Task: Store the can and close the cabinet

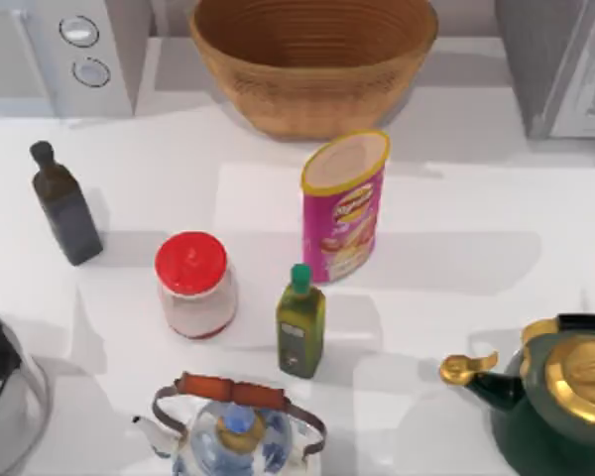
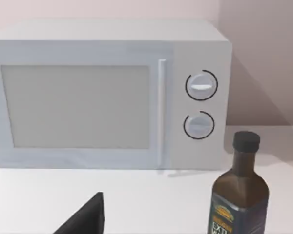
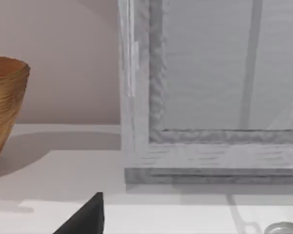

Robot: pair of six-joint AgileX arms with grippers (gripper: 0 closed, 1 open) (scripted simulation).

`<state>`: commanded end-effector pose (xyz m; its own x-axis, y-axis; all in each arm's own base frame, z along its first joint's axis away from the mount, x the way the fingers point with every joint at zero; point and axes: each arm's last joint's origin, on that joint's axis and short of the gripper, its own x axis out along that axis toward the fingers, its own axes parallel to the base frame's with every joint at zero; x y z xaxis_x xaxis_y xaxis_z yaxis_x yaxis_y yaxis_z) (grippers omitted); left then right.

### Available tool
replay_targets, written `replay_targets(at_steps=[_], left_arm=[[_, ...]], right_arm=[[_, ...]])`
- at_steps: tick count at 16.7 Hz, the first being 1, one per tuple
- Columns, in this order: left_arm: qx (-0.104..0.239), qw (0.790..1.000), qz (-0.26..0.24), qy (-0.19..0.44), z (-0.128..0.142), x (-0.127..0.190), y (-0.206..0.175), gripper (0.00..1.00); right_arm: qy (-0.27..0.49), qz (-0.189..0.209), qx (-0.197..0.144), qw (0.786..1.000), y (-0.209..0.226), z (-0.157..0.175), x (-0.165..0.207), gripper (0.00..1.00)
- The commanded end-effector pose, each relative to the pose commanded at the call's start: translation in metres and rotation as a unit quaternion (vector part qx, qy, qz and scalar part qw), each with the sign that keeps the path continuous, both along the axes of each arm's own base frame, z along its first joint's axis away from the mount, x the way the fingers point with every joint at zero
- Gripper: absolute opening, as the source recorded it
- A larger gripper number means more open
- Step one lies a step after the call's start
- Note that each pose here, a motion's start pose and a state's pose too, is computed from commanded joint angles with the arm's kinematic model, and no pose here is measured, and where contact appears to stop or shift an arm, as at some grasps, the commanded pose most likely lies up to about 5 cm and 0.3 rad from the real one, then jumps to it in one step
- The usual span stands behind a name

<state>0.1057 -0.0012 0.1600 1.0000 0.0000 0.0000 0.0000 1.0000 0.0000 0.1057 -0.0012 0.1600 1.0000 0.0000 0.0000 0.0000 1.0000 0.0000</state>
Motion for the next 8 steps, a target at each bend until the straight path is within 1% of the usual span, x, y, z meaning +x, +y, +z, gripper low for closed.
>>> replay_targets(at_steps=[2, 4, 6, 8], left_arm=[[0.000, 1.000, 0.000, 0.000, 0.000, 0.000, 0.000, 1.00], [0.000, 1.000, 0.000, 0.000, 0.000, 0.000, 0.000, 1.00], [0.000, 1.000, 0.000, 0.000, 0.000, 0.000, 0.000, 1.00], [0.000, 1.000, 0.000, 0.000, 0.000, 0.000, 0.000, 1.00]], right_arm=[[0.000, 0.000, 0.000, 1.000, 0.000, 0.000, 0.000, 1.00], [0.003, 0.011, 0.002, 1.000, 0.001, 0.008, 0.000, 1.00], [0.010, 0.035, 0.004, 0.999, 0.003, 0.024, 0.002, 1.00], [0.023, 0.061, 0.004, 0.998, 0.006, 0.049, 0.007, 1.00]])
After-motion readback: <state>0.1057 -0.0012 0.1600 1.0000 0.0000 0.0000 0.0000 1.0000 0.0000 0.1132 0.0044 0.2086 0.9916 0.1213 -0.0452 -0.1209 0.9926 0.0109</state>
